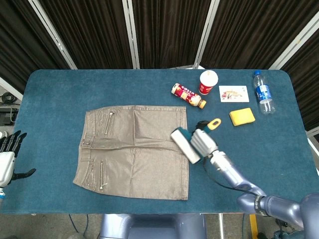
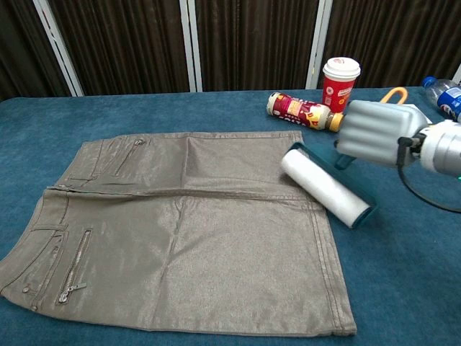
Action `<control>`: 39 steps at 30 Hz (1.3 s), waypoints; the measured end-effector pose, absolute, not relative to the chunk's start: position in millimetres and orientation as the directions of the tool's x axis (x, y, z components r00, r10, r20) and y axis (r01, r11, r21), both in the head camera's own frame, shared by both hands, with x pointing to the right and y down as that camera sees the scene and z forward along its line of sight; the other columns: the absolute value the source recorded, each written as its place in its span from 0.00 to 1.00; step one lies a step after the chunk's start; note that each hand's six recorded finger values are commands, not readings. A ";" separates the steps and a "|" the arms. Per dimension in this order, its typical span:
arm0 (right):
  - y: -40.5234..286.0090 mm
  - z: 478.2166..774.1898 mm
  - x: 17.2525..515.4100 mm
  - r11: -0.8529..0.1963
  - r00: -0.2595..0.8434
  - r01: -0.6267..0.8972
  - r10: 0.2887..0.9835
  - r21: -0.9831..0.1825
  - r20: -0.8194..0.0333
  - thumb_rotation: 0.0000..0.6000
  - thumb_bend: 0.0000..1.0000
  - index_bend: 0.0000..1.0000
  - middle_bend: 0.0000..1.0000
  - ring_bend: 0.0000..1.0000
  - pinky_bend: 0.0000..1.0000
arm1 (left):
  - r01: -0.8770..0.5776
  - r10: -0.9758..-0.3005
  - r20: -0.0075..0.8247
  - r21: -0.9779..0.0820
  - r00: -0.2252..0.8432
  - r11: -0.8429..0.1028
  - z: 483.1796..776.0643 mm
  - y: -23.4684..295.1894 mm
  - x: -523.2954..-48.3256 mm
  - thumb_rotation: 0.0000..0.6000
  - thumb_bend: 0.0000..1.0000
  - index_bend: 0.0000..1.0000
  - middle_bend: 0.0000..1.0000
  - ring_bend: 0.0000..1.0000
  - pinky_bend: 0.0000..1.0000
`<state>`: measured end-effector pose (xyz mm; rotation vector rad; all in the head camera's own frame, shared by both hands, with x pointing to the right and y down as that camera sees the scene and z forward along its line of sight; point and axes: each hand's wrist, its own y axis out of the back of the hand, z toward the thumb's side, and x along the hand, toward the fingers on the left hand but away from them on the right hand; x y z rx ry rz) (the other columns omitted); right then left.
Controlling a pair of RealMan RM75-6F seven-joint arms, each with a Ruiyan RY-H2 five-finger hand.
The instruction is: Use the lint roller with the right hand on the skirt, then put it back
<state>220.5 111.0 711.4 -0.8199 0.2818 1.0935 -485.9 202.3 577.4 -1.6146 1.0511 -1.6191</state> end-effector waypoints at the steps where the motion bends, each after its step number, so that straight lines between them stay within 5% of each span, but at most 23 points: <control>1: 109.7 711.4 227.6 0.191 0.444 -0.875 0.680 -0.444 -0.583 1.00 0.84 0.46 0.53 0.45 0.46 | -0.109 -0.861 0.505 -0.861 -0.065 -0.497 577.8 202.5 -485.5 1.00 0.00 0.00 0.00 0.00 0.00; 4: 107.8 711.9 253.6 0.107 0.382 -0.891 0.702 -0.442 -0.601 1.00 0.83 0.46 0.53 0.45 0.46 | -0.109 -0.861 0.505 -0.861 -0.063 -0.497 577.8 202.5 -484.5 1.00 0.00 0.00 0.00 0.00 0.00; 6: 107.4 712.5 274.4 0.044 0.330 -0.901 0.716 -0.432 -0.615 1.00 0.73 0.40 0.52 0.42 0.46 | -0.109 -0.861 0.505 -0.861 -0.060 -0.497 577.5 202.8 -483.4 1.00 0.00 0.00 0.00 0.00 0.00; 8: 107.3 713.5 293.3 0.002 0.286 -0.911 0.725 -0.412 -0.627 1.00 0.33 0.18 0.39 0.32 0.46 | -0.108 -0.862 0.504 -0.861 -0.056 -0.497 577.2 203.2 -482.3 1.00 0.00 0.00 0.00 0.00 0.00; 10: 107.5 714.7 303.1 -0.026 0.259 -0.915 0.729 -0.403 -0.634 1.00 0.05 0.03 0.26 0.23 0.45 | -0.109 -0.862 0.505 -0.861 -0.051 -0.498 577.0 203.8 -480.8 1.00 0.00 0.00 0.00 0.00 0.00; 11: 107.9 715.3 307.6 -0.046 0.244 -0.915 0.731 -0.402 -0.638 1.00 0.00 0.01 0.22 0.20 0.44 | -0.109 -0.862 0.504 -0.861 -0.050 -0.497 576.8 203.9 -480.4 1.00 0.00 0.00 0.00 0.00 0.00; 21: 105.8 696.3 335.5 -0.179 0.158 -0.873 0.776 -0.454 -0.610 1.00 0.00 0.00 0.18 0.15 0.42 | -0.121 -0.862 0.506 -0.859 -0.042 -0.498 574.3 204.5 -479.0 1.00 0.00 0.00 0.00 0.00 0.00; 29: 106.5 661.0 357.9 -0.285 0.131 -0.759 0.814 -0.585 -0.566 1.00 0.00 0.00 0.10 0.05 0.24 | -0.141 -0.869 0.494 -0.862 -0.019 -0.487 565.6 206.5 -477.2 1.00 0.00 0.00 0.00 0.00 0.00; 34: 119.6 634.8 374.6 -0.390 0.113 -0.565 0.836 -0.727 -0.537 1.00 0.00 0.00 0.00 0.00 0.02 | -0.146 -0.896 0.445 -0.885 0.010 -0.441 556.5 205.0 -475.3 1.00 0.00 0.00 0.00 0.00 0.00; 39: 145.8 604.0 392.9 -0.437 0.098 -0.276 0.873 -0.856 -0.478 1.00 0.00 0.00 0.00 0.00 0.00 | -0.154 -0.925 0.380 -0.912 0.032 -0.380 545.0 207.4 -476.6 1.00 0.00 0.00 0.00 0.00 0.00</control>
